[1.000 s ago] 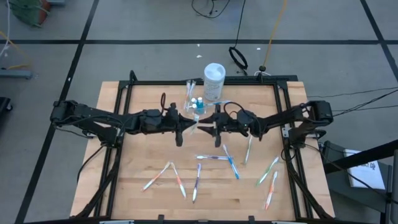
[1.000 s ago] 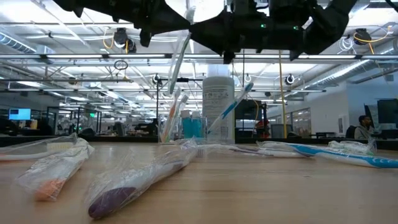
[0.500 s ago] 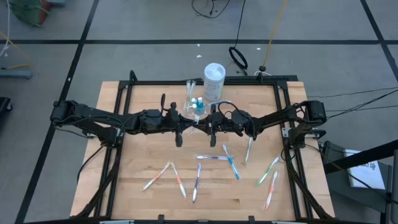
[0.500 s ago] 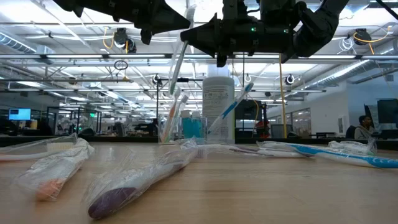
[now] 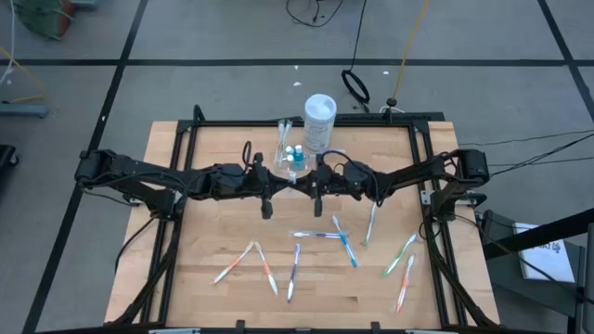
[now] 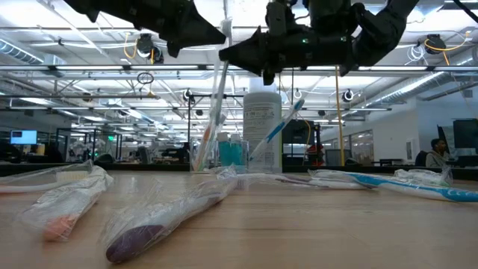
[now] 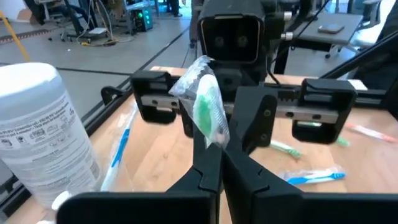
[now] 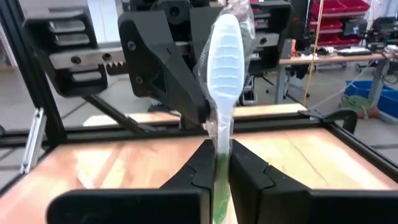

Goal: Pick & Place toothbrushing station
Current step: Put the green toothbrush into the transparent organizer

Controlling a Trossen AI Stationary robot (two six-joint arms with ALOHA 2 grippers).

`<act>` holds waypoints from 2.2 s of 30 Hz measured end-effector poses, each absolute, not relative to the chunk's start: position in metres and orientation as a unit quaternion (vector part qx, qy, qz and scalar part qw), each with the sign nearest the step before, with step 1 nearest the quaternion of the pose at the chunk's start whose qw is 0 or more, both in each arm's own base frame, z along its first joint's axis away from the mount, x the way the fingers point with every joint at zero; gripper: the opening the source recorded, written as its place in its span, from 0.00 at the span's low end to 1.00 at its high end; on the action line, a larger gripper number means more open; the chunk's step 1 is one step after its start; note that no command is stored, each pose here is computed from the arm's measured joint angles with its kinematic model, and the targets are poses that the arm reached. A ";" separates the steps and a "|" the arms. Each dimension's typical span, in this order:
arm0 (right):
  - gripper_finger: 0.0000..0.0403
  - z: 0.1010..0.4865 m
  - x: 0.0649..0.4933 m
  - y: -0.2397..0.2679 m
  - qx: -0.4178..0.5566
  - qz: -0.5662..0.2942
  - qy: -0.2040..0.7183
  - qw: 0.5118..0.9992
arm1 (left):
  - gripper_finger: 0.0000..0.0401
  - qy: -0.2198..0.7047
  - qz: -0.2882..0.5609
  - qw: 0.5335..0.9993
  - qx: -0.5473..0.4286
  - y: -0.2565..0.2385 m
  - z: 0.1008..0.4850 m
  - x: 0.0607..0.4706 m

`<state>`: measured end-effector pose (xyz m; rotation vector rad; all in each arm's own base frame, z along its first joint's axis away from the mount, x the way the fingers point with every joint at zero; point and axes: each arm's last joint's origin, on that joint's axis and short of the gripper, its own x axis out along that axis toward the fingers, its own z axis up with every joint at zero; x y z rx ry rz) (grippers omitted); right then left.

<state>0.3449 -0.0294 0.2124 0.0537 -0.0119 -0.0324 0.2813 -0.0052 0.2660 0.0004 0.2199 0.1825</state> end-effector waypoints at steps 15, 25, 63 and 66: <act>0.04 0.240 0.311 -0.039 -0.012 -0.086 0.060 0.994 | 0.09 0.131 0.138 0.982 0.012 -0.002 0.262 0.280; 0.04 0.235 0.299 -0.060 -0.044 -0.226 0.007 0.973 | 0.21 0.133 0.141 0.981 0.021 0.000 0.262 0.280; 0.07 0.182 0.316 -0.105 -0.120 -0.288 -0.003 0.950 | 0.22 0.138 0.151 0.979 0.015 0.005 0.261 0.279; 0.07 0.174 0.315 -0.108 -0.114 -0.290 0.035 0.950 | 0.22 0.137 0.152 0.979 0.009 0.005 0.261 0.279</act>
